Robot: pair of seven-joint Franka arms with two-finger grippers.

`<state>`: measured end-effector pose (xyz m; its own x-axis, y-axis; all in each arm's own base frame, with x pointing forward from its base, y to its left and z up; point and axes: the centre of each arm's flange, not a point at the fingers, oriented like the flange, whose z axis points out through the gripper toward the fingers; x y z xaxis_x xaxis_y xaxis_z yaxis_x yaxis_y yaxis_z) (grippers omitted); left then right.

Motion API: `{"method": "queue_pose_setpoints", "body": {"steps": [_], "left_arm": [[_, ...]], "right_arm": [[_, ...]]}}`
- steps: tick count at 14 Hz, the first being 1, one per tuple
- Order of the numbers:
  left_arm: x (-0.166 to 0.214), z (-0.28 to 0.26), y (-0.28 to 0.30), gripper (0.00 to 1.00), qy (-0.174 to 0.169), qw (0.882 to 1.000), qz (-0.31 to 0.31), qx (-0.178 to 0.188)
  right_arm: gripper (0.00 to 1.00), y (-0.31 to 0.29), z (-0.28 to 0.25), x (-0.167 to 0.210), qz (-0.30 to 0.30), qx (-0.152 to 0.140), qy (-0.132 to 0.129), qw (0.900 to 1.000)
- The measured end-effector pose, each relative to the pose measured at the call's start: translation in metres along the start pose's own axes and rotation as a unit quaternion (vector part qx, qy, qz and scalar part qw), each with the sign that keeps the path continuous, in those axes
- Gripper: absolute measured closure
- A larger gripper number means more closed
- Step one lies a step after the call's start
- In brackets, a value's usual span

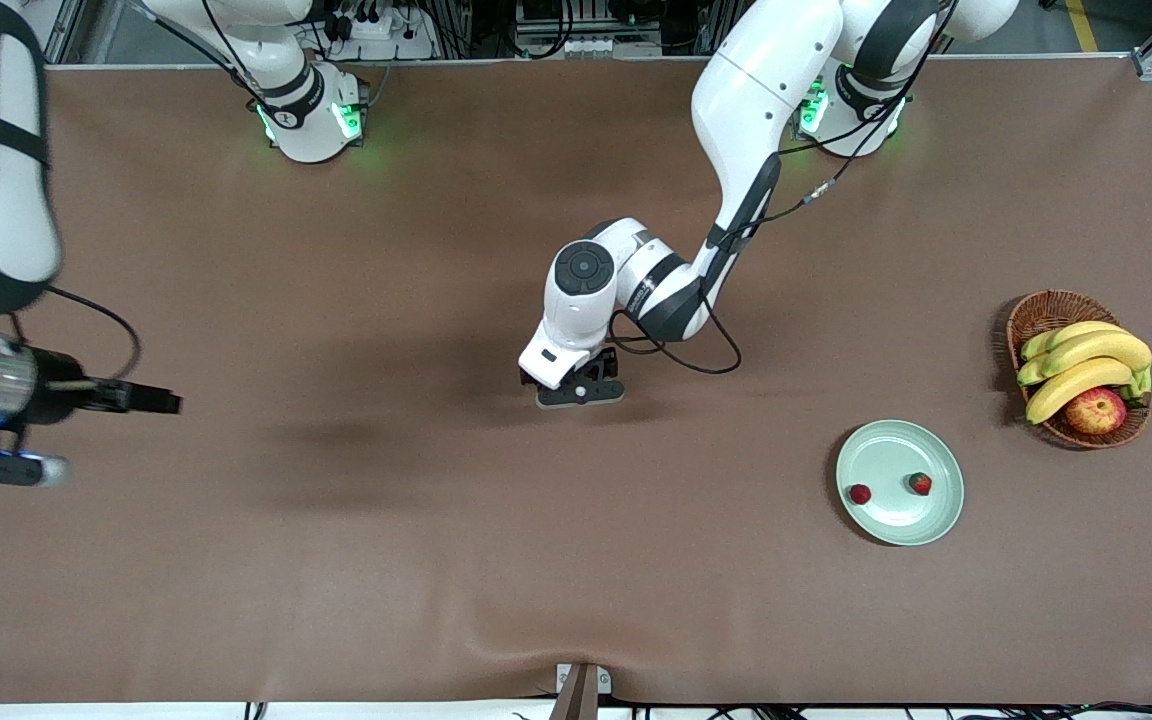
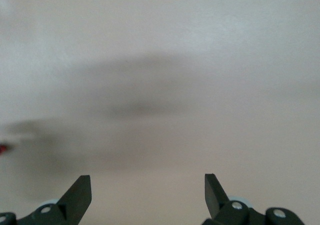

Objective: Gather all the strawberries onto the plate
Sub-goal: 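Grasp the third strawberry with the left gripper while the right gripper withdraws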

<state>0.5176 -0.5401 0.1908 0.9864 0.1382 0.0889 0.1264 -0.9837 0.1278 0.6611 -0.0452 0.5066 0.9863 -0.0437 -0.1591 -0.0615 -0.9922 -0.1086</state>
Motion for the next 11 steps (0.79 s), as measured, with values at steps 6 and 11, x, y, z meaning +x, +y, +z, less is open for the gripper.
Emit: {"method": "queue_pose_setpoints", "body": {"steps": [6,11], "left_arm": [[-0.012,0.009,0.008,0.0,0.006,1.0,0.021,0.007],[-0.014,0.011,0.009,0.17,0.006,1.0,0.024,0.009]], "right_arm": [[0.0,0.019,-0.075,-0.082,-0.014,-0.017,0.021,1.0],[0.0,0.01,-0.086,-0.122,-0.017,-0.023,0.031,0.999]]}}
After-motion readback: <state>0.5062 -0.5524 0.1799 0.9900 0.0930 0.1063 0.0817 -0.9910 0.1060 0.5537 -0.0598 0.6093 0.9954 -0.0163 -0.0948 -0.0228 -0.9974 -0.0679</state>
